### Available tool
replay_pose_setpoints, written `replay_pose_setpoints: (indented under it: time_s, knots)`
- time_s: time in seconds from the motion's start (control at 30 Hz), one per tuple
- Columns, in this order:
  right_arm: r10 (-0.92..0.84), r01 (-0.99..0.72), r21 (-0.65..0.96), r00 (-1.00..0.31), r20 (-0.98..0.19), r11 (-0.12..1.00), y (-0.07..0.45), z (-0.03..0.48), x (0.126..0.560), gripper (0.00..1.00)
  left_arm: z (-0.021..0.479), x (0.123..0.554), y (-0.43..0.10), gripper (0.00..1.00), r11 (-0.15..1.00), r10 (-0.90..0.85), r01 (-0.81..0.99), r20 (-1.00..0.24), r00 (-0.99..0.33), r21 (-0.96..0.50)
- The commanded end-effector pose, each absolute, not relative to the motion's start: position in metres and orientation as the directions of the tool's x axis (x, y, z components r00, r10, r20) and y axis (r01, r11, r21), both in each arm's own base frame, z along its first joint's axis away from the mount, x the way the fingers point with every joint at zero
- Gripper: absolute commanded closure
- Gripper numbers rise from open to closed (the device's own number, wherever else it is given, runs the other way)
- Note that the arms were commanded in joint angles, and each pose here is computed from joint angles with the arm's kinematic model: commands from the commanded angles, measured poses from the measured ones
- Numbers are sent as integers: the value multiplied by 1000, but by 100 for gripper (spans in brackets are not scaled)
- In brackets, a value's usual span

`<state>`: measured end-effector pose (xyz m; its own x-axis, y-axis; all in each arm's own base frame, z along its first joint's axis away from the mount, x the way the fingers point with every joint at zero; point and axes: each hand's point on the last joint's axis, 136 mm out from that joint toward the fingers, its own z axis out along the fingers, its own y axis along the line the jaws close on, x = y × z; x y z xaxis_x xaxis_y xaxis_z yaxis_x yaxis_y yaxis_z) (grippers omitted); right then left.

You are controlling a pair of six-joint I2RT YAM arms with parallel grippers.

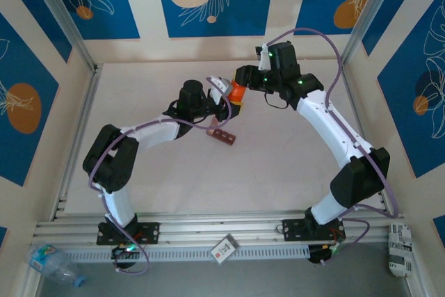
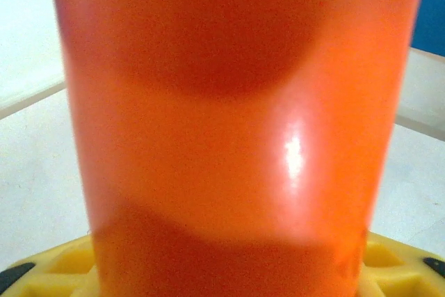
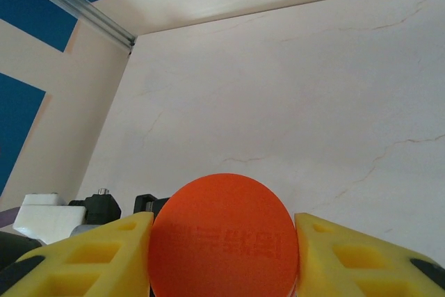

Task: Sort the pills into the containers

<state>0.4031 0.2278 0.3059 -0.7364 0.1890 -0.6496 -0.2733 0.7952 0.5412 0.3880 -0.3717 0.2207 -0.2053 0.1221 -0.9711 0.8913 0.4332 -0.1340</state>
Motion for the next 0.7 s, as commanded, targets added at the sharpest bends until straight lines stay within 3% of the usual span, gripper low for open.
replay_pose_setpoints:
  time_s: [0.0,0.23,0.47,0.67]
  knots:
    - [183,-254,605,-804,-566,755,231,306,391,49,291,380,-378,100,390,11,920,-1000,-26,-20]
    - [235,-297,638,-754,-613,711,213,355,395,35,284,378,-380,100,356,4,933,-998,-61,-56]
    - [212,-340,609,-726,-654,717,198,364,392,21,287,372,-377,100,298,-10,952,-998,-68,-68]
    - [46,-553,515,-651,-758,655,199,368,382,15,296,362,-373,100,172,-26,979,-994,-109,-112]
